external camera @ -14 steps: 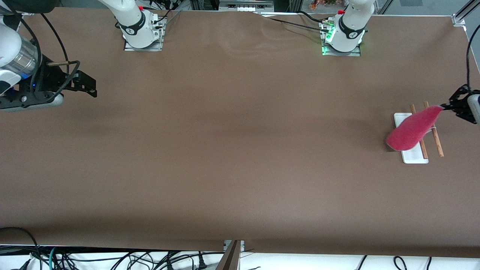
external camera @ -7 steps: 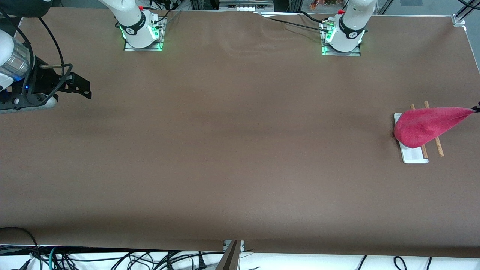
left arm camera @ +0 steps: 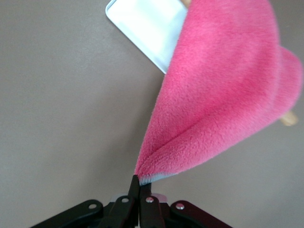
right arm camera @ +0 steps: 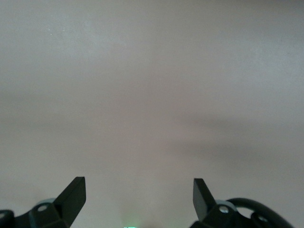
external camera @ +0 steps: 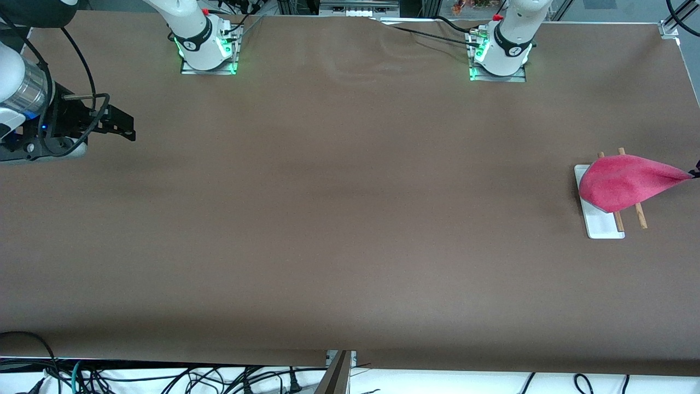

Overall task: Pass towel and hang on rack
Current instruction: 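Lower the towel onto the wooden rack and open the left gripper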

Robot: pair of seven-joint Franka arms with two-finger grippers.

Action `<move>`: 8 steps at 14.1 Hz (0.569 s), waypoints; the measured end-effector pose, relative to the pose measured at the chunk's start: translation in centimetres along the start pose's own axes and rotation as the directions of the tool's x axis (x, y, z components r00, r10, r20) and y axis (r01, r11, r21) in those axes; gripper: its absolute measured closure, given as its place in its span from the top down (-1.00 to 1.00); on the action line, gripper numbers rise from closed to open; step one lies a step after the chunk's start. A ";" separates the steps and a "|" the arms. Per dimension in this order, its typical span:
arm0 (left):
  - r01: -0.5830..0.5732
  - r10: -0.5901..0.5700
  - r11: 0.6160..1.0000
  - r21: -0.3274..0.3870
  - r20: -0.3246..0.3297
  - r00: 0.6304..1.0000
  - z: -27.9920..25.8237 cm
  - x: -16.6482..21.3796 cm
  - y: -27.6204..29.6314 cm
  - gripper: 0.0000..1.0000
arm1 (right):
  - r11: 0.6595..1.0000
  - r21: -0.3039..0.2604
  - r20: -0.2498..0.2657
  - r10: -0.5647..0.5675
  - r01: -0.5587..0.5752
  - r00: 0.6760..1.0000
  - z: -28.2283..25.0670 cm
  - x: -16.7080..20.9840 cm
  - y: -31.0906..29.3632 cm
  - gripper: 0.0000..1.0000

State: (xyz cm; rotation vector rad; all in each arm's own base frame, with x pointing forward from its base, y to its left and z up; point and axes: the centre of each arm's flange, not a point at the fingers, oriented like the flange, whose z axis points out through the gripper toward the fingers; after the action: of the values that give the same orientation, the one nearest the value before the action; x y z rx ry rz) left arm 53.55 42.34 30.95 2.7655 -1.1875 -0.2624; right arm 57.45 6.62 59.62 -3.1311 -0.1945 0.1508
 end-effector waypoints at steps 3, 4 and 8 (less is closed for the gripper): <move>-0.011 0.011 1.000 0.013 -0.013 1.000 1.3 0.7 -0.6 -0.88 | 1.000 0.000 0.001 -0.001 0.001 1.000 0.0 0.0 -0.1 1.00; -0.013 0.013 1.000 0.013 -0.014 1.000 1.4 0.9 -0.6 -0.80 | 1.000 0.000 -0.001 -0.002 0.002 1.000 0.0 0.0 -0.1 1.00; -0.018 0.019 1.000 0.019 -0.018 1.000 1.1 1.3 -0.7 -0.03 | 1.000 0.000 0.002 -0.004 0.004 1.000 0.2 0.1 -0.2 1.00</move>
State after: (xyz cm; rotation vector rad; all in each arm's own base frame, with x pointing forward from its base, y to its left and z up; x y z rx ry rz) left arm 54.66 41.83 29.59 2.7654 -1.2171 -0.2256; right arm 57.56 6.82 59.40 -3.1309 -0.2000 0.1541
